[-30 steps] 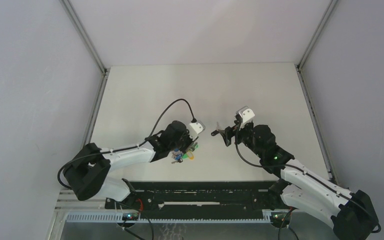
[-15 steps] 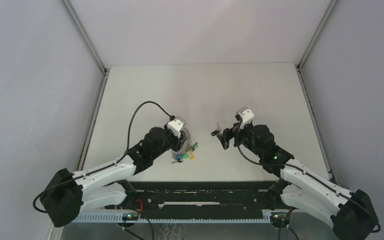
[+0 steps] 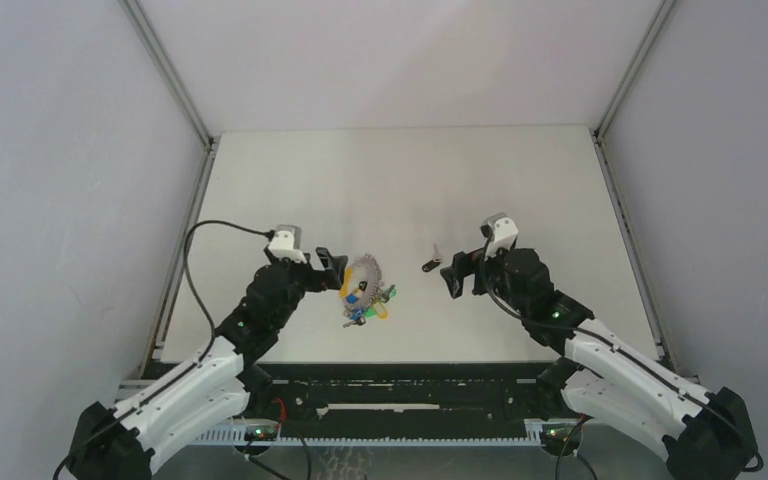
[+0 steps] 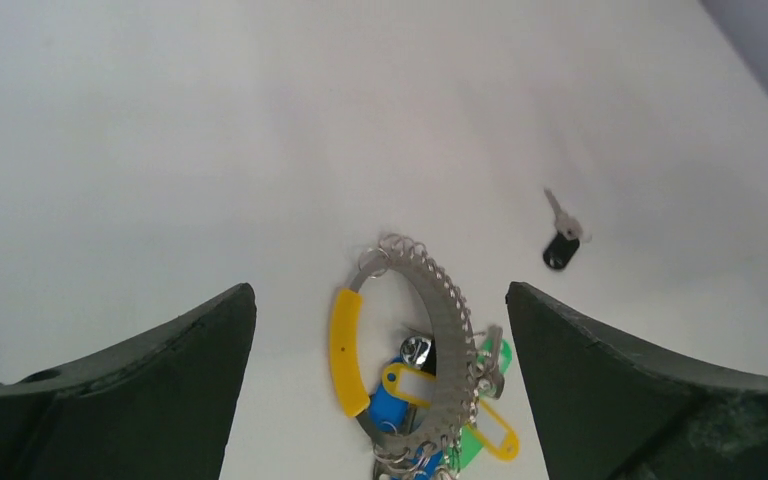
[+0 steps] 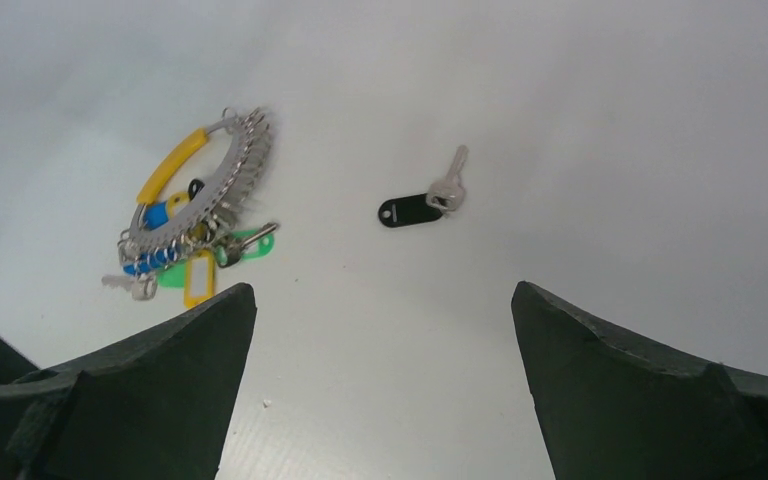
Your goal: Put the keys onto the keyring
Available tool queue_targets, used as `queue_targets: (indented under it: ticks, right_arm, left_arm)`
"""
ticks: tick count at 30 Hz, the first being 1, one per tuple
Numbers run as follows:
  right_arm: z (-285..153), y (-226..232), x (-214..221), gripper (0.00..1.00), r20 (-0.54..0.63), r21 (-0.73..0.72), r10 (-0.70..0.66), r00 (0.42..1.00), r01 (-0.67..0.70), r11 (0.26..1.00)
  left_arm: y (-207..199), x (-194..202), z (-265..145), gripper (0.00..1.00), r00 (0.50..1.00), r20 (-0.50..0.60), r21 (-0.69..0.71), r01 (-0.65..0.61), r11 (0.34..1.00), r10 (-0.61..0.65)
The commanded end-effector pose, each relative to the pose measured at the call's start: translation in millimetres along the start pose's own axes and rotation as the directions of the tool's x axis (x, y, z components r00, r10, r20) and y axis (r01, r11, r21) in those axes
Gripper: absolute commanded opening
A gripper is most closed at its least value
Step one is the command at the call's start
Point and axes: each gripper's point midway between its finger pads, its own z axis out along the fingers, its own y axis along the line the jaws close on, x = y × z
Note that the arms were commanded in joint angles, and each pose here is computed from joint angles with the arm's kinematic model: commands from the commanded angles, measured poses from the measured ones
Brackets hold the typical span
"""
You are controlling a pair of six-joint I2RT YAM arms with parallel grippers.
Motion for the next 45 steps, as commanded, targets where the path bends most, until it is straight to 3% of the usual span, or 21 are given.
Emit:
queue_targets:
  ticks: [1,6,12,17,23,29,36,45]
  right_arm:
    - [-19.6,-22.4,-30.9,1.0,0.098,0.131,0.109,0.989,-0.122,0.984]
    - [-55.0,-63.8,-38.0,1.0,0.183,0.318,0.193,0.964,-0.243,0.917]
    - [-105.8,-76.2,-64.6,1.0,0.295,0.36,0.194,0.936,-0.297,0.884]
    - [-142.5,-78.6,-85.1,1.0,0.345,0.378,0.138,0.928,-0.273,0.884]
    - [-163.3,-86.9,-84.4,1.0,0.359,0.423,0.094,0.928,-0.252,0.871]
    - [-167.7,-91.5,-82.3,1.0,0.364,0.444,0.078,0.928,-0.246,0.861]
    - [-165.9,-91.2,-81.9,1.0,0.356,0.446,0.071,0.932,-0.235,0.864]
    - [-166.1,-90.8,-81.3,1.0,0.355,0.442,0.071,0.932,-0.234,0.866]
  left_arm:
    - [31.9,-11.1,-12.0,1.0,0.972,0.102,-0.176,0.228,0.958,-0.212]
    - [41.5,-31.0,-32.8,1.0,0.943,0.134,-0.257,0.329,0.909,-0.304]
    - [30.2,-72.4,-62.6,1.0,0.955,0.097,-0.263,0.298,0.918,-0.282]
    - [32.6,-111.2,-101.2,1.0,0.978,0.123,-0.262,0.197,0.945,-0.169]
    - [46.5,-146.7,-147.2,1.0,0.967,0.252,-0.269,0.099,0.958,-0.03]
    - [55.4,-139.7,-150.1,1.0,0.957,0.289,-0.282,0.064,0.957,0.021]
    - [59.2,-125.8,-140.8,1.0,0.968,0.244,-0.301,0.021,0.953,0.056]
    - [61.9,-127.3,-143.1,1.0,0.962,0.269,-0.305,0.041,0.951,0.045]
